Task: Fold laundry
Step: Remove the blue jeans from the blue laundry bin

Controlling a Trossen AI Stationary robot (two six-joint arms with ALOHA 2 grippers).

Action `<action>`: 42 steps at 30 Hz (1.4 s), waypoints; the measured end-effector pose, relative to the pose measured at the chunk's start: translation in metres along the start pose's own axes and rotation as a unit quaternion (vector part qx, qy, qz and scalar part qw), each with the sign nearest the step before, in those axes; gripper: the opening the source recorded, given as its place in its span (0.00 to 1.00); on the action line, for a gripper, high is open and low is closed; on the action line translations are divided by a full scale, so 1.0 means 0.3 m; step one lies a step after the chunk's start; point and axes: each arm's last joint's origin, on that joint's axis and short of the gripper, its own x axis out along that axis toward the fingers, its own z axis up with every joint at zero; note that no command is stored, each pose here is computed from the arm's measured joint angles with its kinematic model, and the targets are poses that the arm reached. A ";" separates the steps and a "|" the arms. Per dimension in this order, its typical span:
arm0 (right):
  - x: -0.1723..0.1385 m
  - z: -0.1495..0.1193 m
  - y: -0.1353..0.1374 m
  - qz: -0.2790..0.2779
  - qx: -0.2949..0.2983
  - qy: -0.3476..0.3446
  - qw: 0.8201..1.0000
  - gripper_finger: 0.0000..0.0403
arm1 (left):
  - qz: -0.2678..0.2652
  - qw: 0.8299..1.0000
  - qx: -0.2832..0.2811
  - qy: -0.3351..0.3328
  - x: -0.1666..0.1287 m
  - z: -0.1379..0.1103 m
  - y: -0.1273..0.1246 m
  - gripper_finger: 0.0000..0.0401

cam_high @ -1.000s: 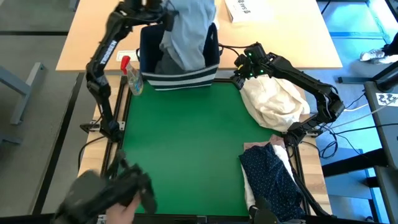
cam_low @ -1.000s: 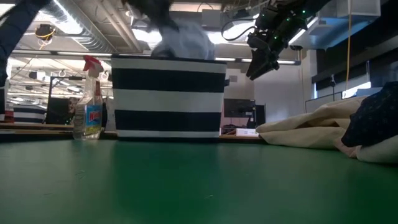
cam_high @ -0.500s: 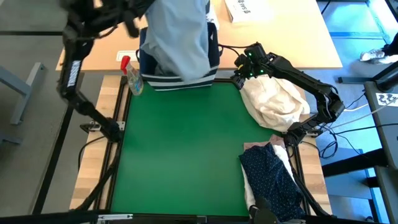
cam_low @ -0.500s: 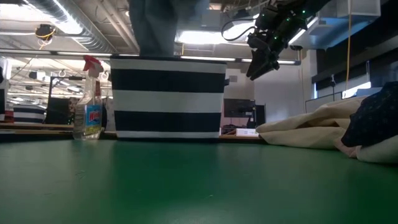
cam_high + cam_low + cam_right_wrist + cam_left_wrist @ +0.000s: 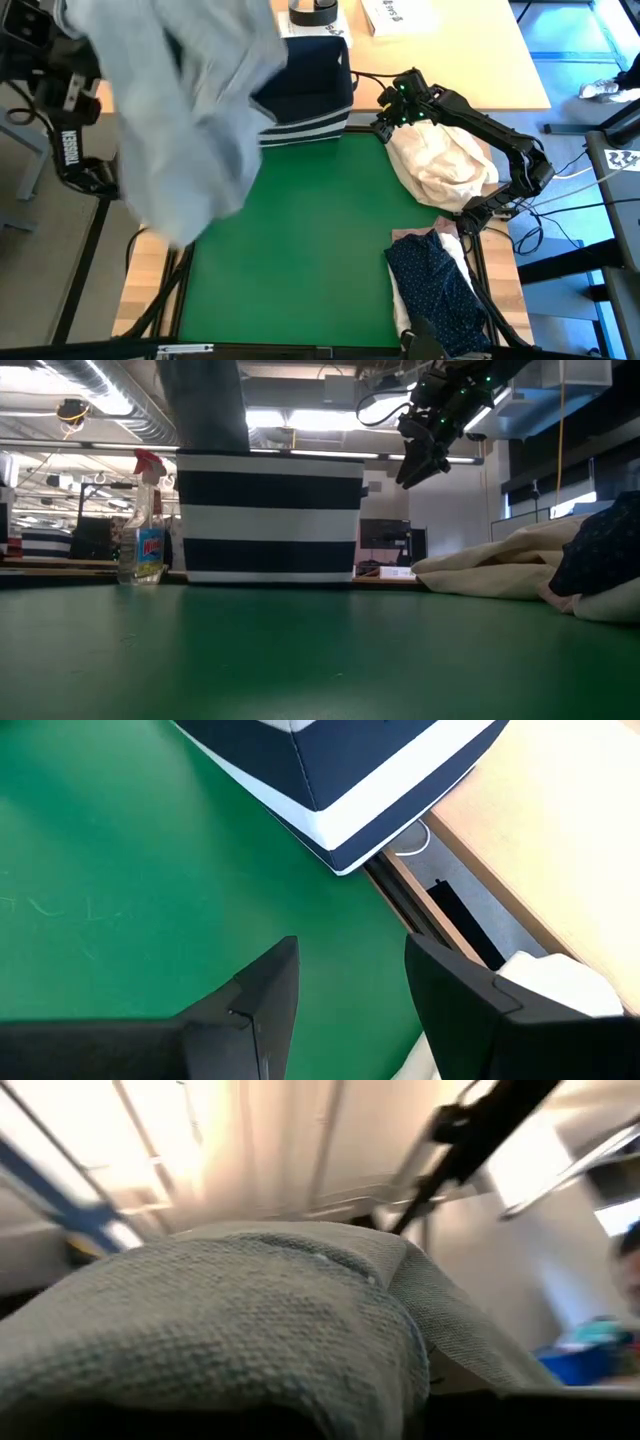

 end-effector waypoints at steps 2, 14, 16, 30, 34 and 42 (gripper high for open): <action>0.000 0.000 0.000 0.000 0.003 0.000 1.000 0.45 | -0.027 0.999 -0.023 0.000 0.002 0.003 -0.014 0.03; -0.078 0.019 0.030 0.009 0.037 -0.047 0.998 0.45 | -0.085 0.981 0.052 -0.166 0.003 0.094 -0.073 0.07; -0.118 0.031 0.063 0.030 0.037 -0.075 0.996 0.45 | -0.080 0.966 0.092 -0.229 -0.016 0.132 -0.089 0.07; -0.117 0.034 0.515 0.201 0.035 -0.086 0.975 0.45 | -0.101 0.945 0.084 -0.300 -0.069 0.201 -0.134 0.07; 0.031 0.021 0.643 0.141 0.036 -0.098 0.984 0.45 | -0.099 0.953 0.063 -0.280 -0.057 0.188 -0.124 0.07; 0.395 0.057 0.719 0.142 0.059 -0.168 0.974 0.45 | -0.090 0.960 0.047 -0.260 -0.048 0.176 -0.115 0.07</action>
